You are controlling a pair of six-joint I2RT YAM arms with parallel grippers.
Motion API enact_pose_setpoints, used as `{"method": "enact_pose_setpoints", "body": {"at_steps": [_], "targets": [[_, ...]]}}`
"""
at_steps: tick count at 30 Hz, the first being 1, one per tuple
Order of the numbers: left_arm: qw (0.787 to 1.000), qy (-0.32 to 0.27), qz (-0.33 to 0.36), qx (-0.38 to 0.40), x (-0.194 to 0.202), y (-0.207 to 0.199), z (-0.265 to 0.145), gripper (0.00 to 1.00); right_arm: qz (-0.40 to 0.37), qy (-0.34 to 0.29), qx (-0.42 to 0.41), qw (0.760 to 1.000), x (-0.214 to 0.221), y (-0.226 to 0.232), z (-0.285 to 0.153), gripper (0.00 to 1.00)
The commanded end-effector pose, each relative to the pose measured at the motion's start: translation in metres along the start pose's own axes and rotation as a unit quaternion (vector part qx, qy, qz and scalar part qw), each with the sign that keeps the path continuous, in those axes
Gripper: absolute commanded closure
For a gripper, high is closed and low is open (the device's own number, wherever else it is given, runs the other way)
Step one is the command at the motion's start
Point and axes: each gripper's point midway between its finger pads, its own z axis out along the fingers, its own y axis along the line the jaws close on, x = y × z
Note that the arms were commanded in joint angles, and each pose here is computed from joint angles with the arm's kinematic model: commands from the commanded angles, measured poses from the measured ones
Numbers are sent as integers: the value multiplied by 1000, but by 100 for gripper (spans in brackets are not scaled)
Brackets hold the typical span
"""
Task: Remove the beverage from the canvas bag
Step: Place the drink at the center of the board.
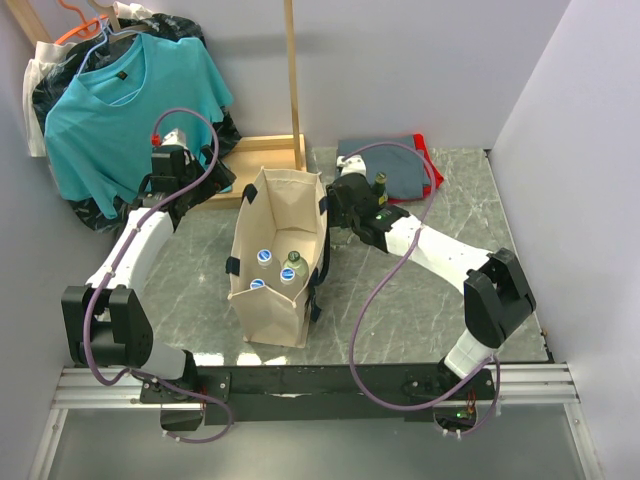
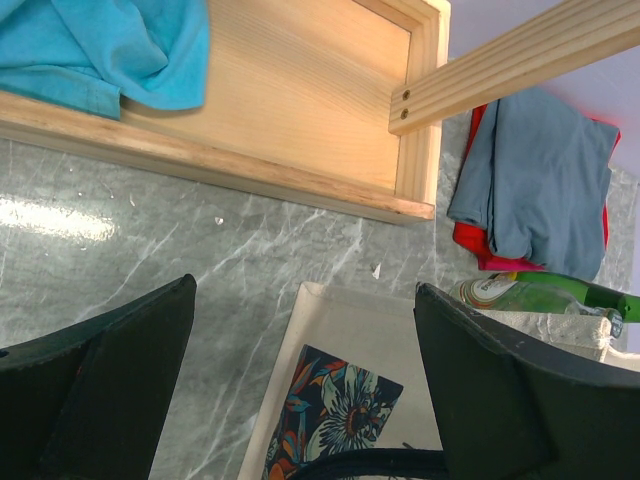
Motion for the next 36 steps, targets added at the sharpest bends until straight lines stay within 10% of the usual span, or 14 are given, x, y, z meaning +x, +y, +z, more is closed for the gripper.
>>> {"method": "enact_pose_setpoints", "body": {"at_steps": [1, 23, 36], "targets": [[1000, -19, 7, 16, -8, -10, -11, 4, 9, -29, 10, 999, -17, -2, -15, 44], [1000, -22, 6, 17, -7, -9, -15, 4, -3, -139, -71, 988, -111, 8, -123, 24], [999, -23, 2, 23, -7, -12, -16, 4, -104, -75, -193, 973, -111, 79, -161, 25]]}}
